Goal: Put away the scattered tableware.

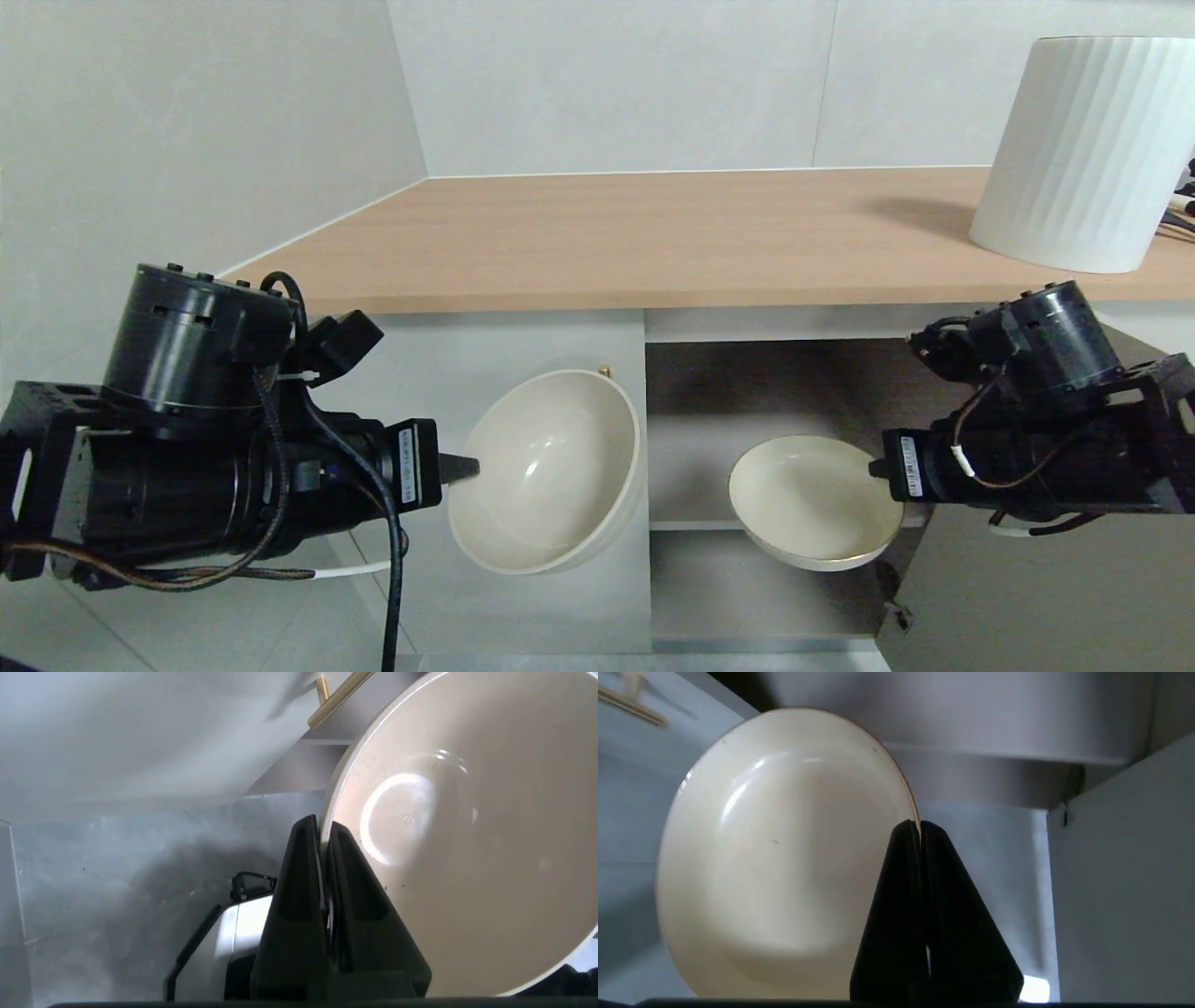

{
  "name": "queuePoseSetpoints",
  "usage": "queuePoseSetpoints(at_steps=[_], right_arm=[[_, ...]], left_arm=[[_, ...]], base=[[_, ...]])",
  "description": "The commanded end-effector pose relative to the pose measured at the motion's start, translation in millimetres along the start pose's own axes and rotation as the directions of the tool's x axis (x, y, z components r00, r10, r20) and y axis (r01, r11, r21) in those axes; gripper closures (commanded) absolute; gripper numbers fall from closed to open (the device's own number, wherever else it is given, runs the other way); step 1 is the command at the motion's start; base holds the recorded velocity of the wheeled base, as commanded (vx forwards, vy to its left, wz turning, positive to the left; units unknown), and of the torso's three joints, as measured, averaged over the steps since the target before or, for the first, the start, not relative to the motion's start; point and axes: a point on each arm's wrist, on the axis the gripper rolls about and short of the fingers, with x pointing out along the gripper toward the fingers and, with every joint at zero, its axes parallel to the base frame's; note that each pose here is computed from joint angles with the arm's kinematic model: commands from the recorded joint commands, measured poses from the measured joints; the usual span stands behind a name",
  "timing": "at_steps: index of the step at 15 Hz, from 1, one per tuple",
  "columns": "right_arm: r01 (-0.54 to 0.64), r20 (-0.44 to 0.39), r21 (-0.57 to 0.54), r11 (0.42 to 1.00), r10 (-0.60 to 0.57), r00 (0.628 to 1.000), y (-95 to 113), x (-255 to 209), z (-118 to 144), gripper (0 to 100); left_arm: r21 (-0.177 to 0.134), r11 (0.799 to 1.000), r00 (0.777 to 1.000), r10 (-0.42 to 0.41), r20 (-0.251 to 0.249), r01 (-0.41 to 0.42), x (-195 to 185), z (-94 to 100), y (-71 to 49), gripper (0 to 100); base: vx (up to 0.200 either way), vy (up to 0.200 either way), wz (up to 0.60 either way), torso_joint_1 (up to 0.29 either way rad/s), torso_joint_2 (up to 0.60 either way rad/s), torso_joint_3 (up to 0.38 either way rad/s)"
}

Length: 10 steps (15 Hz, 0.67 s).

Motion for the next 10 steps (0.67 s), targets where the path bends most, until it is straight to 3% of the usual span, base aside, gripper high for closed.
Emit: queuePoseSetpoints(at_steps=[1, 6, 10], right_arm=[[0.032, -0.079, -0.007, 0.999, -0.032, 0.996, 1.7, 38.7, -8.1, 100], [0.077, -0.123, 0.013, 0.997, -0.075, 0.990, -4.7, 110.0, -23.5, 100], [0.098, -0.051, 0.133, 0.986, -0.092, 0.994, -16.6, 163.9, -32.2, 100]], left_arm=[[-0.001, 1.000, 1.000, 0.001, 0.000, -0.001, 0.4, 0.0, 0.1, 100], [-0.001, 1.000, 1.000, 0.002, -0.003, -0.002, 0.9, -0.2, 0.3, 100], [0.000, 1.000, 1.000, 0.000, -0.002, 0.000, 0.9, -0.2, -0.1, 100]], base=[[0.000, 0.000, 0.00, 0.000, 0.00, 0.000], [0.000, 0.000, 0.00, 0.000, 0.00, 0.000], [0.000, 0.000, 0.00, 0.000, 0.00, 0.000]])
